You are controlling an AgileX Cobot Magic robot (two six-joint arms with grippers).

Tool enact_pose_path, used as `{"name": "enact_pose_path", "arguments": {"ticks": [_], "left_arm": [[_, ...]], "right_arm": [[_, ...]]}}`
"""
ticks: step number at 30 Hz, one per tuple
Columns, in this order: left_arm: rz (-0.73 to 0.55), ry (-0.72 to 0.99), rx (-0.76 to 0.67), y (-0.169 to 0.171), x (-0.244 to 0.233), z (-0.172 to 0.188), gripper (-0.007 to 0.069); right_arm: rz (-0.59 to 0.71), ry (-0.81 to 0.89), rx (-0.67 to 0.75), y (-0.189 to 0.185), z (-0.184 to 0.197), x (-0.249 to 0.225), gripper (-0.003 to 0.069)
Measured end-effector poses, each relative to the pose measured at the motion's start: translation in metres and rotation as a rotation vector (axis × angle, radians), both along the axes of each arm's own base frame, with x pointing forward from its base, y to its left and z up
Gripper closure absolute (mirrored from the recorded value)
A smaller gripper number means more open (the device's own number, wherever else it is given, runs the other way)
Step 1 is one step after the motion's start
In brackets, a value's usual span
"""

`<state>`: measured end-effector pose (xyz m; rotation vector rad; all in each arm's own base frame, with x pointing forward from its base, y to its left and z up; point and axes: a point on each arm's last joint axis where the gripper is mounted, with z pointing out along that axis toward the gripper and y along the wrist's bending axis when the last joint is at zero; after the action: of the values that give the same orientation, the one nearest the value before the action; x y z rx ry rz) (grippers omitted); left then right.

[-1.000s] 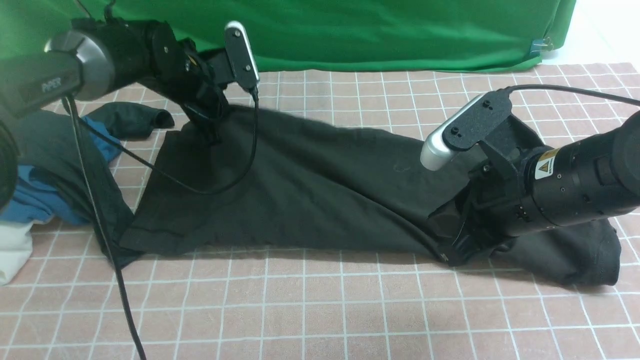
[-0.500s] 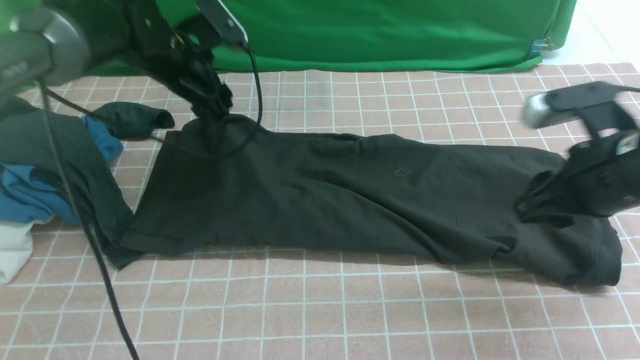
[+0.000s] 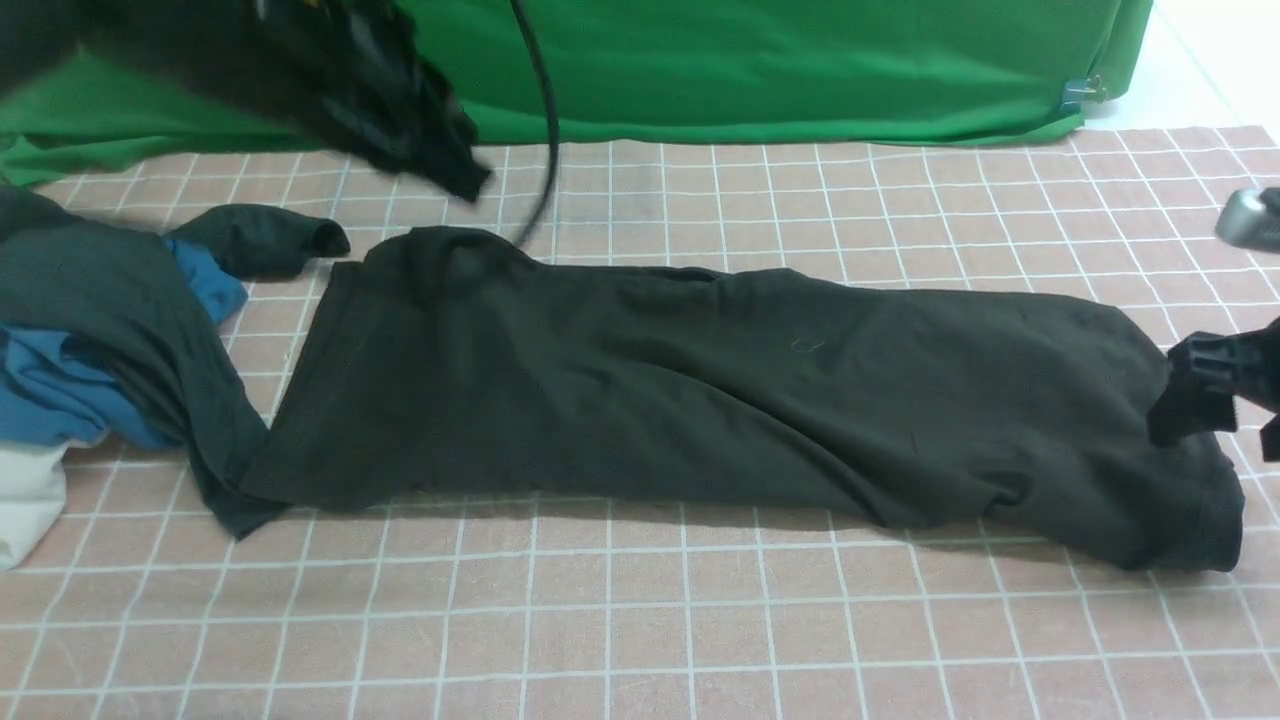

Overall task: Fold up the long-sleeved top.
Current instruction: Use the right arm to clamp the right edge of the fabric

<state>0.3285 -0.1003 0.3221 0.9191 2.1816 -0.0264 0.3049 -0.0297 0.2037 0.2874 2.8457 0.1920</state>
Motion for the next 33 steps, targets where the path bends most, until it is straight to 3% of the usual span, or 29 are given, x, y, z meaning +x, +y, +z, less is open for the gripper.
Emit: {"name": "enact_pose_path", "arguments": {"ticks": [10, 20, 27, 33], "left_arm": [[-0.071, 0.026, -0.011, -0.012, -0.058, -0.027, 0.061], [-0.073, -0.017, -0.024, -0.012, -0.062, -0.02, 0.0609], [-0.075, -0.02, -0.022, -0.012, -0.062, -0.02, 0.0608], [-0.076, -0.02, -0.021, -0.012, -0.062, -0.02, 0.0608]], "right_arm": [[-0.024, 0.062, -0.017, -0.009, -0.049, 0.039, 0.001], [-0.028, 0.085, -0.031, -0.011, -0.05, 0.039, 0.0018], [-0.068, 0.046, -0.06, -0.014, -0.027, 0.032, 0.0018], [-0.071, 0.085, -0.057, -0.014, -0.04, 0.033, 0.0022]]}}
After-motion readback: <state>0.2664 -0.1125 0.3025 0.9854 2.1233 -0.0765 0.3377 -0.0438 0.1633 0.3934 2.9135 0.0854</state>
